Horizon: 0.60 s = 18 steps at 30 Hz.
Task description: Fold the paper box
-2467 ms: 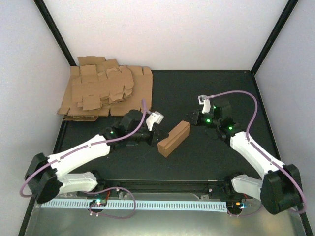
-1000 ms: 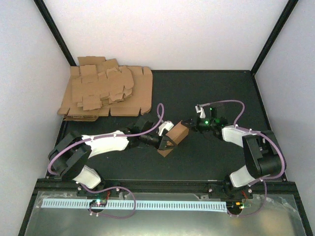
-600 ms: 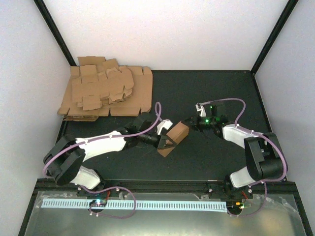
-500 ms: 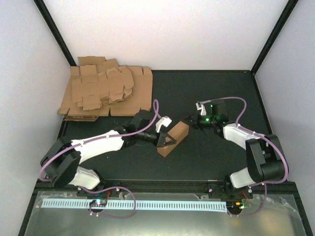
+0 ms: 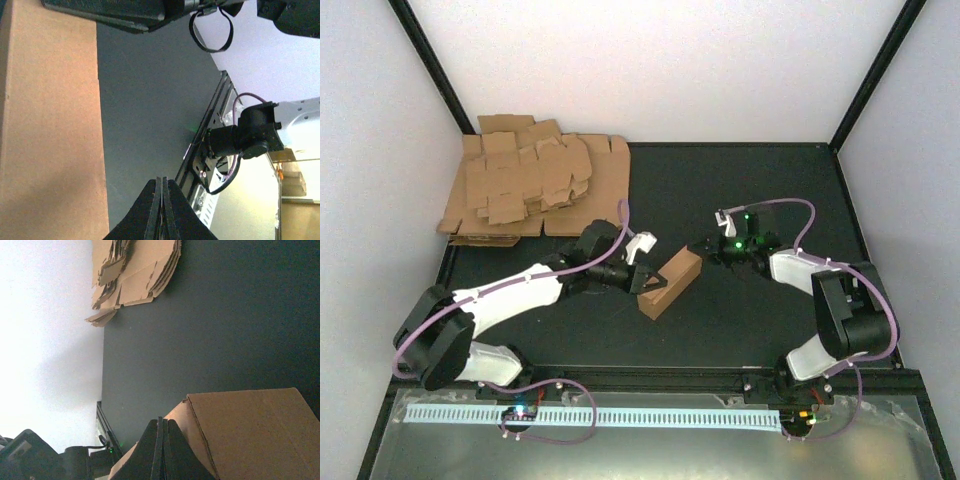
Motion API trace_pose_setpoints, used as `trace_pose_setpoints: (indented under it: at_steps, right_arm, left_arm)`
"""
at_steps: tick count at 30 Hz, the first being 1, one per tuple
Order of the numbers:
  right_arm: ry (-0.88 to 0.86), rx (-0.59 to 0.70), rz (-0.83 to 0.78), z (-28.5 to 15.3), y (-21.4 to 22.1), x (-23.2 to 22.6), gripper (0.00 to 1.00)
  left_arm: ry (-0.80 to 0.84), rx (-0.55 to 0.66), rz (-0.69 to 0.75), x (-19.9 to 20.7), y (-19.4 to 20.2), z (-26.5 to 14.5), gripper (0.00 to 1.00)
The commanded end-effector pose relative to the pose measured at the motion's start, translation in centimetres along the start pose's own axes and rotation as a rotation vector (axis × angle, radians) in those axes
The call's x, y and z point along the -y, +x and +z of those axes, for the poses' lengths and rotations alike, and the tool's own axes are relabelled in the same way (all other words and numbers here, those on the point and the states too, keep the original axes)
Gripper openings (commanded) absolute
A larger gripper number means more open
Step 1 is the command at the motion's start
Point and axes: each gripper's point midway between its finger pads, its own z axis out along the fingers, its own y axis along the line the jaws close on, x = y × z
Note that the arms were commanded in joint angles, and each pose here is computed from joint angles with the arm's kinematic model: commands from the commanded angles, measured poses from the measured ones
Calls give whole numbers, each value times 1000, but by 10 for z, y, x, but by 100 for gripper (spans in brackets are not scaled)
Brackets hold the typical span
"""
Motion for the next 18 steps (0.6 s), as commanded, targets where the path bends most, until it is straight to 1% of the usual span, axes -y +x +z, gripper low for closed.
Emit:
trace_pose_setpoints:
  at_steps: [1, 6, 13, 16, 18]
  right_arm:
    - [52, -12, 26, 5, 9, 25, 2]
    - [57, -7, 18, 4, 8, 24, 2]
    - [57, -5, 12, 3, 7, 22, 2]
    - [58, -6, 12, 3, 8, 23, 2]
    - [58, -5, 10, 2, 7, 22, 2]
  left_arm:
    - [46, -23, -3, 8, 9, -5, 4]
    - [124, -66, -31, 13, 24, -3, 3]
    - [102, -102, -90, -10, 45, 7, 3]
    - [120, -109, -105, -12, 48, 10, 3]
    - [142, -104, -91, -6, 45, 9, 2]
